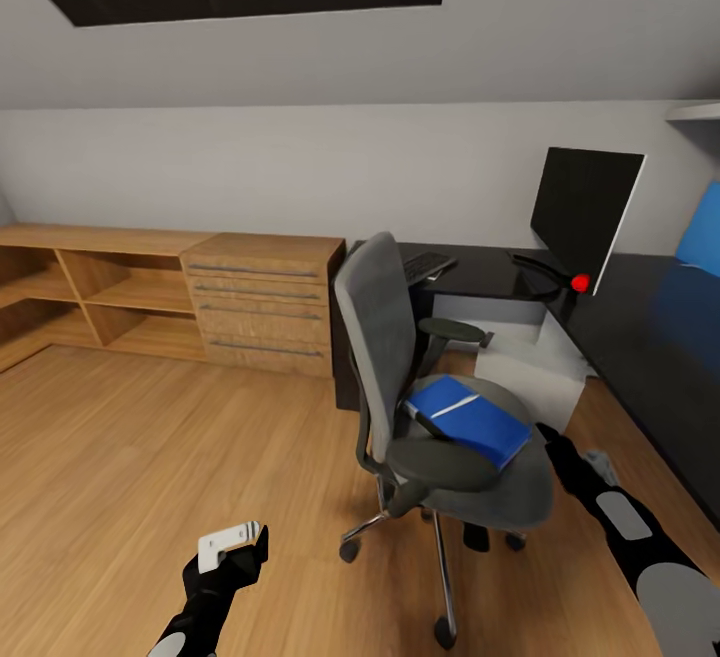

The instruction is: In the bedroom, organize the workspace by keeping the computer under the desk, ensuring the monitor is on the desk, placing the keyboard on the desk next to the monitor, placing the mouse on the desk next to the keyboard, moving the folder from the swivel chair onto the desk next to the mouse, stacking the notebook on top of the folder with the pen on top of the notebook, and positioning the swivel chair next to the desk.

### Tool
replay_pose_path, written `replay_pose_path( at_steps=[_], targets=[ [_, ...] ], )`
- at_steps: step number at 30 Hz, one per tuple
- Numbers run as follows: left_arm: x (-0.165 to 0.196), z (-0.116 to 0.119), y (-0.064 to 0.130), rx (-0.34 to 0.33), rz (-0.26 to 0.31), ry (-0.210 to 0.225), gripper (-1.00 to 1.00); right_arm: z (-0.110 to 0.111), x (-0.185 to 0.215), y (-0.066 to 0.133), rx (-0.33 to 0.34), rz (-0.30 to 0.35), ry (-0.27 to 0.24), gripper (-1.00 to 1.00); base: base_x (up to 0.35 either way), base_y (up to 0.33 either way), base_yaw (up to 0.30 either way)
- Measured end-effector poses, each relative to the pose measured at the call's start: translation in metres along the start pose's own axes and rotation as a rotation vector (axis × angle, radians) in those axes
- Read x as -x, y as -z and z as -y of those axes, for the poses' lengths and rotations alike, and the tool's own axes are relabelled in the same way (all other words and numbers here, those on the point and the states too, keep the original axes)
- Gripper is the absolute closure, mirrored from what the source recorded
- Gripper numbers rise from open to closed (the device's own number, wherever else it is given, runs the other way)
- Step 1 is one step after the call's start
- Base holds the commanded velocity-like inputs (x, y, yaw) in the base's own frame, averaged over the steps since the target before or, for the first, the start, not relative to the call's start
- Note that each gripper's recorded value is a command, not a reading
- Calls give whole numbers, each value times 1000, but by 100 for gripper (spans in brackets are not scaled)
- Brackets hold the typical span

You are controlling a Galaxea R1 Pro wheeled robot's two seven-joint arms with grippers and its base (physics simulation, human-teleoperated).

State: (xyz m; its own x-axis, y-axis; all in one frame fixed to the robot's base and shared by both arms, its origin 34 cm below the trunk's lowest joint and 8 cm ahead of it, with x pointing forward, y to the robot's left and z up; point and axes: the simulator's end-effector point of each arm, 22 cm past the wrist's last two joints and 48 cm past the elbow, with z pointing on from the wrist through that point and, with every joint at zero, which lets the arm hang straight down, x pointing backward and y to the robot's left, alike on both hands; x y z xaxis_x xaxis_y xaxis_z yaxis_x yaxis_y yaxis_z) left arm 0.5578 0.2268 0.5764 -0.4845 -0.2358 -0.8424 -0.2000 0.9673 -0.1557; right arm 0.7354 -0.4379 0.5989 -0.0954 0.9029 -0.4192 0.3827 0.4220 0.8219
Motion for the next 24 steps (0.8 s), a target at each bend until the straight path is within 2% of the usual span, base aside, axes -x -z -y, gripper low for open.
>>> replay_pose_path(
  at_steps=[5, 16, 24],
  targets=[
    [0, 0, 0, 0, 0, 0, -100, 3, 6, 1, -4, 17, -23, -100, 102, 0, 0],
    [0, 0, 0, 0, 0, 0, -100, 7, 9, 1, -18, 23, -32, -100, 16, 0, 0],
    [1, 0, 0, -2, 2, 4, -100, 18, 18, 4, -55, 47, -68, -100, 0, 0, 0]
  ],
)
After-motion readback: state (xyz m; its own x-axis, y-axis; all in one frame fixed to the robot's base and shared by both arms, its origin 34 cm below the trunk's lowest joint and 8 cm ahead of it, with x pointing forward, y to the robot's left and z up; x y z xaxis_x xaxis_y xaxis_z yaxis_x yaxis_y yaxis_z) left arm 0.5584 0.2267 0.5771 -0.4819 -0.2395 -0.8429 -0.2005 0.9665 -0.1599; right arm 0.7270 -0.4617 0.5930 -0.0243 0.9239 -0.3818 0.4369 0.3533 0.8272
